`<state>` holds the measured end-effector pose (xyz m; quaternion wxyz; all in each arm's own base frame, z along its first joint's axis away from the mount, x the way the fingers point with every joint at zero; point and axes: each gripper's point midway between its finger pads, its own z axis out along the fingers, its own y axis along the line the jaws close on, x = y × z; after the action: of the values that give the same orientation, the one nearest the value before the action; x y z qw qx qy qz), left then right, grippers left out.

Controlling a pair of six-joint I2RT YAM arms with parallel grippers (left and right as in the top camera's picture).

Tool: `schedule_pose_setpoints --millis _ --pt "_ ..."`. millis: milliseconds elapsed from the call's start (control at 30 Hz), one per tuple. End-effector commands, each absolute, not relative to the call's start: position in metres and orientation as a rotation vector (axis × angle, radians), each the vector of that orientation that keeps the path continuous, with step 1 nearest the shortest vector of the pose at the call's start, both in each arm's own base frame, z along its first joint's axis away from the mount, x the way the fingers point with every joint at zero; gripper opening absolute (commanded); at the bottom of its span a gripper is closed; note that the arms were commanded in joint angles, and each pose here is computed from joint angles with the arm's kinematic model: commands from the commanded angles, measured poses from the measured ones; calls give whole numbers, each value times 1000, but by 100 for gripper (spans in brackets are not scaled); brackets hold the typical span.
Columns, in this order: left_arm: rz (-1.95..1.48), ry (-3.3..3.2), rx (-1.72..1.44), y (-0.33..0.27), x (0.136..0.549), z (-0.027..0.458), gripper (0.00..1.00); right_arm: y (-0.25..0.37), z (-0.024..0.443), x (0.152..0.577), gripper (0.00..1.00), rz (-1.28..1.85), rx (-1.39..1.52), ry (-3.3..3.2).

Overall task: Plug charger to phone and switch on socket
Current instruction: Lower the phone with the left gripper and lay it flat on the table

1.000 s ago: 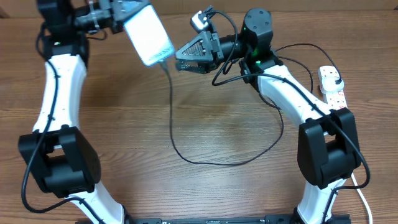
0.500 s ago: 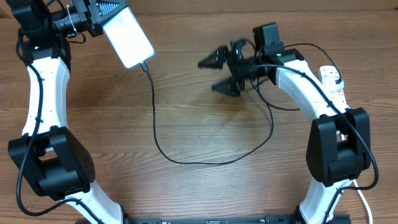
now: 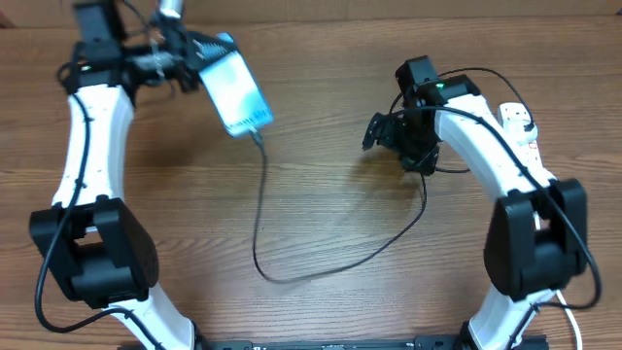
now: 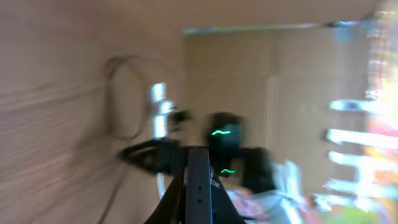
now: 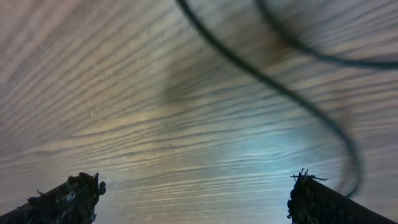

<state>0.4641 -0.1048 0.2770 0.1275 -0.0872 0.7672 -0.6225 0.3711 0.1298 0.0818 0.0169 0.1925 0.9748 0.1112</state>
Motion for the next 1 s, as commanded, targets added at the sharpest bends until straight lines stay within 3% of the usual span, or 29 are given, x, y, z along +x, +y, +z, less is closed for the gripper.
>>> schedule_pose_setpoints --millis 0,233,533,967 --pt "-1338 2421 -79 -117 460 228 4 109 120 381 100 238 568 2885" --pt "-934 2771 -48 -150 437 147 4 110 133 383 100 266 553 2849" --pt "-971 2943 -46 -216 431 61 4 110 133 383 100 266 553 2848" --pt "-989 2855 -72 -226 459 44 4 110 132 380 100 257 545 2863"
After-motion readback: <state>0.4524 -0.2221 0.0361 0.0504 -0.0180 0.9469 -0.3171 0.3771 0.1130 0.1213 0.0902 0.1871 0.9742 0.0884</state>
